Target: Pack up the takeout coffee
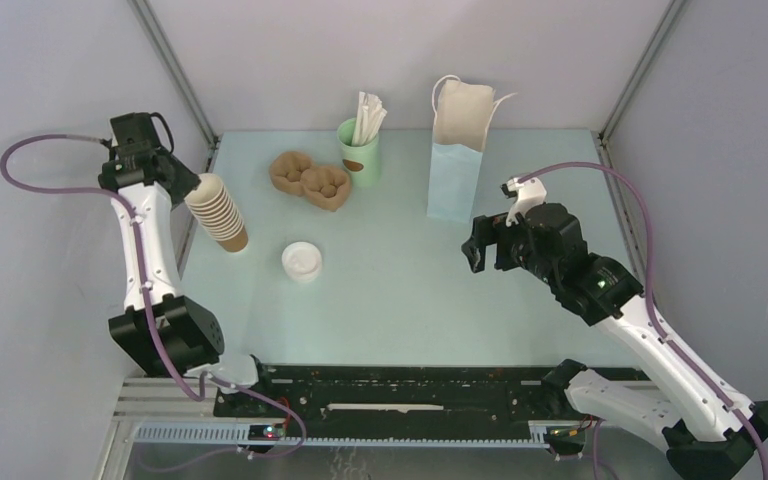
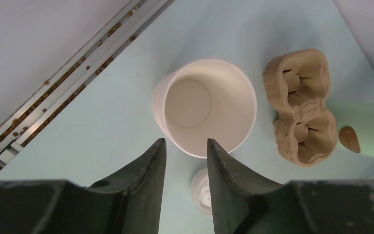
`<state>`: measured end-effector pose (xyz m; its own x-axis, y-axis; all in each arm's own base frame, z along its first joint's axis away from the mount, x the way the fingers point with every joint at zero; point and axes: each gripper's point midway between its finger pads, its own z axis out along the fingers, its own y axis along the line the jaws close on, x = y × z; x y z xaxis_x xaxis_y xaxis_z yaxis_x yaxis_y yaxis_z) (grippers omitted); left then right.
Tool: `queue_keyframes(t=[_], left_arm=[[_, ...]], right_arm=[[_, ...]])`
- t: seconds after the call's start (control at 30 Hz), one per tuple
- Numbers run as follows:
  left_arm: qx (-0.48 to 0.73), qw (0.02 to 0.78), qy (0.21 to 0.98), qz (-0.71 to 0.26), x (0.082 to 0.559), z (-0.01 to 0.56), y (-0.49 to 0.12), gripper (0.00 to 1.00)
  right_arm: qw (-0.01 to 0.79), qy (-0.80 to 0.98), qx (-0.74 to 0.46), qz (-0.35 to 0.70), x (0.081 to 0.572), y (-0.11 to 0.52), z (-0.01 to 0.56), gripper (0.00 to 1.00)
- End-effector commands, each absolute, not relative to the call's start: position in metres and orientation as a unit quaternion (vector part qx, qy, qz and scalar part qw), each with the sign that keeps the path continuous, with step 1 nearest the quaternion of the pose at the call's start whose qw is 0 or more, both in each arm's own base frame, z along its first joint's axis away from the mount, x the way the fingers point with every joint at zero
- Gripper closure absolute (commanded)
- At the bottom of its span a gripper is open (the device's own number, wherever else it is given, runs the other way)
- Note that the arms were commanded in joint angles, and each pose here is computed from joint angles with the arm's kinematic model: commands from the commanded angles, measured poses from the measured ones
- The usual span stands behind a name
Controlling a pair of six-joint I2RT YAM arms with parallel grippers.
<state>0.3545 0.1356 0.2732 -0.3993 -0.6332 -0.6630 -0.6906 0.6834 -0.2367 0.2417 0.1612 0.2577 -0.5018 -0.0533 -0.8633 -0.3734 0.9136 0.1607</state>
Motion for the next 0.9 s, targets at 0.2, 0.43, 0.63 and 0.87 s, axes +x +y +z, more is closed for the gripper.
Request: queue_keyframes(t=[0.2, 0.43, 0.63, 0.87], left_arm=[[-0.43, 0.342, 0.831, 0.088, 0.339, 0.261, 0.152, 0.58], [-0.424, 0.346, 0.833, 0.082, 0.351, 0.26, 0.154, 0.61], [-0.419, 0.343, 0.837, 0.074, 0.361, 0.258, 0.154, 0.64], [-0.416, 0.347, 0.837, 0.078, 0.361, 0.26, 0.155, 0.7]], right_arm=[[0.499, 0.834, -0.14, 0.189, 0.243, 0.17, 0.268, 0.0], [0.497, 0.835, -0.14, 0.189, 0.243, 0.17, 0.267, 0.0], [0.496, 0.836, -0.139, 0.19, 0.243, 0.17, 0.266, 0.0], [0.494, 0.836, -0.14, 0.192, 0.243, 0.171, 0.265, 0.0]])
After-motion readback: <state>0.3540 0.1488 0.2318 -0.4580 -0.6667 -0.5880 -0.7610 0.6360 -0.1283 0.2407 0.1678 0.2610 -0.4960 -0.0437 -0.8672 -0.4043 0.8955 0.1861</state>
